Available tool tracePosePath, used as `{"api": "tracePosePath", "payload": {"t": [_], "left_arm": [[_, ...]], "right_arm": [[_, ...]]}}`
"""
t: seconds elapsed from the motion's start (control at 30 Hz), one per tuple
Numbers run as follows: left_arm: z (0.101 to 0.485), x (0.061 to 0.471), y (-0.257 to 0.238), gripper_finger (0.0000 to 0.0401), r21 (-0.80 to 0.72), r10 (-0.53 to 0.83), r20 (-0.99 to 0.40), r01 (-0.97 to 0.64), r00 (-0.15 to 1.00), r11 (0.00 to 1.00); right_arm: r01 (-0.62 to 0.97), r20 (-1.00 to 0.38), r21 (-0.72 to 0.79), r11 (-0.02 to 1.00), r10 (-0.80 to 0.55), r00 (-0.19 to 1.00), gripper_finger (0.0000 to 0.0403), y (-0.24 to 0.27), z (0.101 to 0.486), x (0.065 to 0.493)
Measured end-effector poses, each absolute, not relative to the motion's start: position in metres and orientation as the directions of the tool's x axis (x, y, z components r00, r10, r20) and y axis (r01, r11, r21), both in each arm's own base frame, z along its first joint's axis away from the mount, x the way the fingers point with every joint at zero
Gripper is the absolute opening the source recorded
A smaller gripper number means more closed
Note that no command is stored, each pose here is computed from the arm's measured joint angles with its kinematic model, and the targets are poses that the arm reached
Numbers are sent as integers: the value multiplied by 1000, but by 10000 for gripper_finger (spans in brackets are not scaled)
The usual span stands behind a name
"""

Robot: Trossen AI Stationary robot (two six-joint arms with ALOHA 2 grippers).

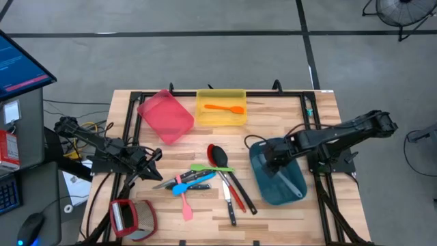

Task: Pick & Place Kitchen Items
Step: Adjust the dark blue bin

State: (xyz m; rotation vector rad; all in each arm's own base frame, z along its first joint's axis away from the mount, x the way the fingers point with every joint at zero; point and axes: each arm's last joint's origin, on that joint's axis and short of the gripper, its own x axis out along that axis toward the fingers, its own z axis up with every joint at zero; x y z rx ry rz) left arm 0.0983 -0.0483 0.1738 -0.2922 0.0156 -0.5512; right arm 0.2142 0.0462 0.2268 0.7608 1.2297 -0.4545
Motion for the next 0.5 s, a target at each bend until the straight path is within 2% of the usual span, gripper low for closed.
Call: {"api": "tracePosePath", "payload": {"t": [0.1,0.23,0.33,0.43,0.5], "left_arm": [[174,98,-48,8,-278,-519,63,514,853,812],[174,98,-48,8,-278,-518,63,514,853,812],[174,98,-48,8,-278,-518,63,514,853,812],[174,98,-48,8,-278,-519,63,514,853,812],[174,98,-48,8,-278,-519,63,514,853,812]], "right_arm": [[614,-923,309,727,73,378,182,47,250,224],[568,-873,234,789,-87,481,148,41,271,243],[553,-866,134,822,-174,469,97,27,271,263],[494,-880,68,867,-181,439,34,13,259,286],[448,-890,24,894,-185,418,10,7,252,300]]}}
